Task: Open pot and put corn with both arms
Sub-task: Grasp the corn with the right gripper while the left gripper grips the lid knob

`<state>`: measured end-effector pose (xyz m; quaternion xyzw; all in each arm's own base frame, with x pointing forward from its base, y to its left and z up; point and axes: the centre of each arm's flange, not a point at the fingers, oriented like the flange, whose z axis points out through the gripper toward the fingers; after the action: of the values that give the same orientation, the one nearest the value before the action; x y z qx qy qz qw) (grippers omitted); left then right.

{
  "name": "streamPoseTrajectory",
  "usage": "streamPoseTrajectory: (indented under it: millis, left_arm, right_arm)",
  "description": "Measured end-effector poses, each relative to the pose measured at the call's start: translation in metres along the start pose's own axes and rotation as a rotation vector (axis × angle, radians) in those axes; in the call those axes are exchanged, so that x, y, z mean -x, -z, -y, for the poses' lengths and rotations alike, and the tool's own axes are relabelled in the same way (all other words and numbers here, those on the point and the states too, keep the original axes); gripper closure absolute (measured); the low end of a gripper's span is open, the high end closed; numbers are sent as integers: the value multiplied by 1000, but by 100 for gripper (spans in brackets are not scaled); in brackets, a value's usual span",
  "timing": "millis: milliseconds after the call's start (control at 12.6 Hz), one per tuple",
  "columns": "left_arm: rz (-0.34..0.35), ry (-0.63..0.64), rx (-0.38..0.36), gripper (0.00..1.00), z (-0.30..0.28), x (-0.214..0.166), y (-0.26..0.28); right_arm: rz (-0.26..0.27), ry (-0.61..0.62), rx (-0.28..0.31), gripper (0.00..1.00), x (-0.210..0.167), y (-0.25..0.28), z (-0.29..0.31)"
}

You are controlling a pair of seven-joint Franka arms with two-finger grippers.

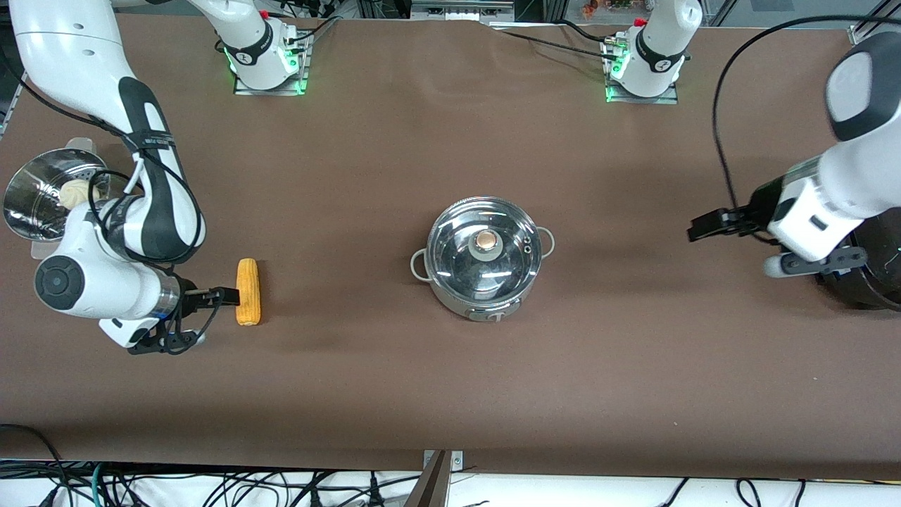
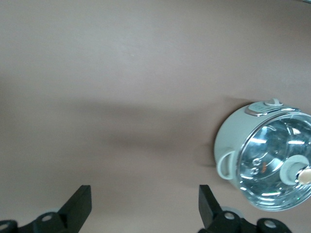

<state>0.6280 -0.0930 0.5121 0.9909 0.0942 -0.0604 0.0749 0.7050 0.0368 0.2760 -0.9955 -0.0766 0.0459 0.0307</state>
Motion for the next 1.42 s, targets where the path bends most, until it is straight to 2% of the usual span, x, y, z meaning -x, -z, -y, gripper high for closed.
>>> streamPoseTrajectory:
  millis: [158, 474, 791, 1028, 1186, 1423]
  left_arm:
    - [6, 50, -3, 3, -54, 7, -30]
    - [-13, 150, -60, 3, -167, 43, -97]
    - [-43, 200, -98, 2, -226, 56, -131]
    - [-45, 184, -110, 1, -267, 58, -172]
    - [-61, 153, -119, 1, -285, 59, -194]
    - [-63, 125, -126, 0, -300, 68, -209]
  right_arm:
    - [-4, -3, 2, 0, 7, -24, -1]
    - [-28, -4, 6, 0, 20, -60, 1]
    - [-19, -6, -2, 0, 28, -76, 9]
    - [-34, -14, -2, 0, 32, -85, 11]
    - [-35, -15, -2, 6, 35, -90, 11]
    - [-34, -5, -9, 45, 35, -91, 19]
